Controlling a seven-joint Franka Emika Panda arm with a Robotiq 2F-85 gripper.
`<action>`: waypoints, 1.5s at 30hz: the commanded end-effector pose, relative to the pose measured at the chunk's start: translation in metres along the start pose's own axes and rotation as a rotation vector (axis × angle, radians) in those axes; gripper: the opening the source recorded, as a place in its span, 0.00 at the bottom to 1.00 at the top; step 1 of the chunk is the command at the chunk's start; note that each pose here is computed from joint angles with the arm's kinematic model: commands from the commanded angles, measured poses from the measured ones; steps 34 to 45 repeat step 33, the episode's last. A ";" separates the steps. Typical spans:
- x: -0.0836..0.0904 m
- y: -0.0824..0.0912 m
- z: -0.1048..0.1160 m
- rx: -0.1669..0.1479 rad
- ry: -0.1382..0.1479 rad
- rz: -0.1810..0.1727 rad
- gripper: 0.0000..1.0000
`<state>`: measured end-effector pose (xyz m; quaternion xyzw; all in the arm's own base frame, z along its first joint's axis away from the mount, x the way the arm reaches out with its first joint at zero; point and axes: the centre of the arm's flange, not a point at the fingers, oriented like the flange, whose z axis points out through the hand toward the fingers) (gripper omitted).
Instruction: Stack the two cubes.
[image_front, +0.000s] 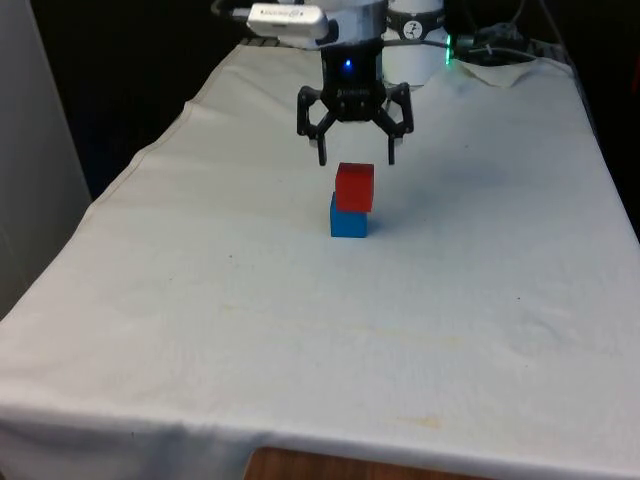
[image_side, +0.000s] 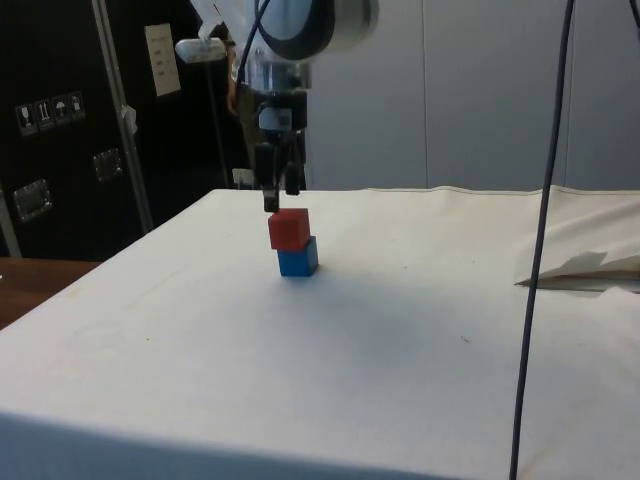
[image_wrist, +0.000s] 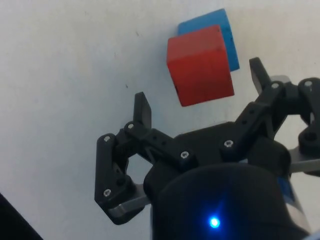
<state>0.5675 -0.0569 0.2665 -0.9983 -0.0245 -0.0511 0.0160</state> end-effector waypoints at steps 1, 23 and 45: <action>0.001 -0.001 -0.005 -0.007 -0.004 -0.001 1.00; 0.019 -0.049 -0.076 0.026 0.048 -0.036 1.00; 0.022 -0.065 -0.104 0.024 0.067 -0.043 1.00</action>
